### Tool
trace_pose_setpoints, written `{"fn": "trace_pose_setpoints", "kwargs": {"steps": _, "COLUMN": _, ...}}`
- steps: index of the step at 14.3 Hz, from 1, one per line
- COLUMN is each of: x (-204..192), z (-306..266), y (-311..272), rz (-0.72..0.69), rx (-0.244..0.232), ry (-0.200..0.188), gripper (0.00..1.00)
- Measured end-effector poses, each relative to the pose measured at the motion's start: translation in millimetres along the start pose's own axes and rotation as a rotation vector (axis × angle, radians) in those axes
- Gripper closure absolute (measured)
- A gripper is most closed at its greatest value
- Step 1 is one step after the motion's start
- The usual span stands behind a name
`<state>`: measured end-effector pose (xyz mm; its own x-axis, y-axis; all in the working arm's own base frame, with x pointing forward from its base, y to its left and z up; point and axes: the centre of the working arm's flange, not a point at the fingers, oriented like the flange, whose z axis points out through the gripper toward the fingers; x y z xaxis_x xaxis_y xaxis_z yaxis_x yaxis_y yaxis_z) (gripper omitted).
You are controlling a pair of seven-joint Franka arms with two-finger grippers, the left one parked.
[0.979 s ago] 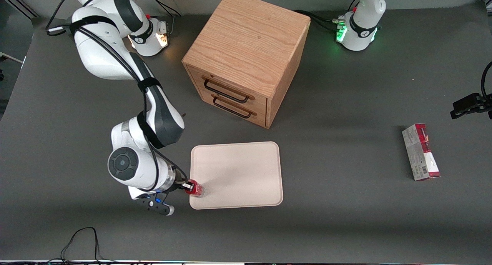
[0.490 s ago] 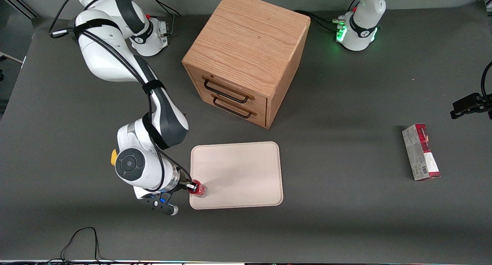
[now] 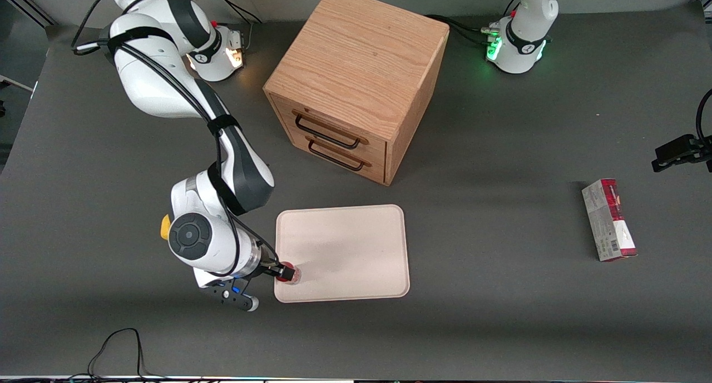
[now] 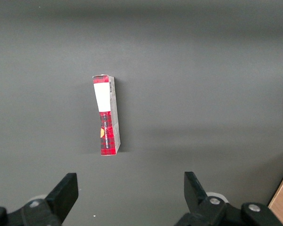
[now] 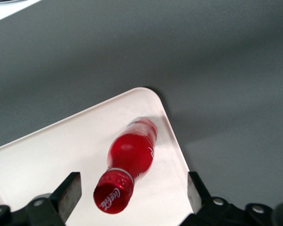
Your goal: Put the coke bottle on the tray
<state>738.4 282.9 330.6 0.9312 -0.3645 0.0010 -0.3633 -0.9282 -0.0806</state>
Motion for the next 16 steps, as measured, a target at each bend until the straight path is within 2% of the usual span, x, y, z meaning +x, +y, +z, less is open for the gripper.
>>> {"fn": "trace_pose_setpoints", "kwargs": {"steps": 3, "x": 1.4, "z": -11.8, "y": -0.9, "rz": -0.001, "rx": 0.007, "ry": 0.011, "gripper": 0.00}}
{"fn": "trace_pose_setpoints", "kwargs": {"steps": 4, "x": 0.9, "z": -18.1, "y": 0.9, "rz": -0.010, "rx": -0.002, "ry": 0.004, "gripper": 0.00}}
{"fn": "trace_pose_setpoints", "kwargs": {"steps": 7, "x": -2.4, "z": -55.8, "y": 22.2, "rz": -0.093, "rx": -0.064, "ry": -0.061, "gripper": 0.00}}
{"fn": "trace_pose_setpoints", "kwargs": {"steps": 10, "x": -2.0, "z": -97.1, "y": 67.2, "rz": -0.181, "rx": -0.093, "ry": -0.098, "gripper": 0.00}}
{"fn": "trace_pose_setpoints", "kwargs": {"steps": 13, "x": -20.8, "z": -136.5, "y": 129.1, "rz": -0.283, "rx": -0.121, "ry": -0.139, "gripper": 0.00}}
{"fn": "trace_pose_setpoints", "kwargs": {"steps": 16, "x": -51.9, "z": -173.0, "y": 196.6, "rz": -0.354, "rx": -0.128, "ry": -0.131, "gripper": 0.00}}
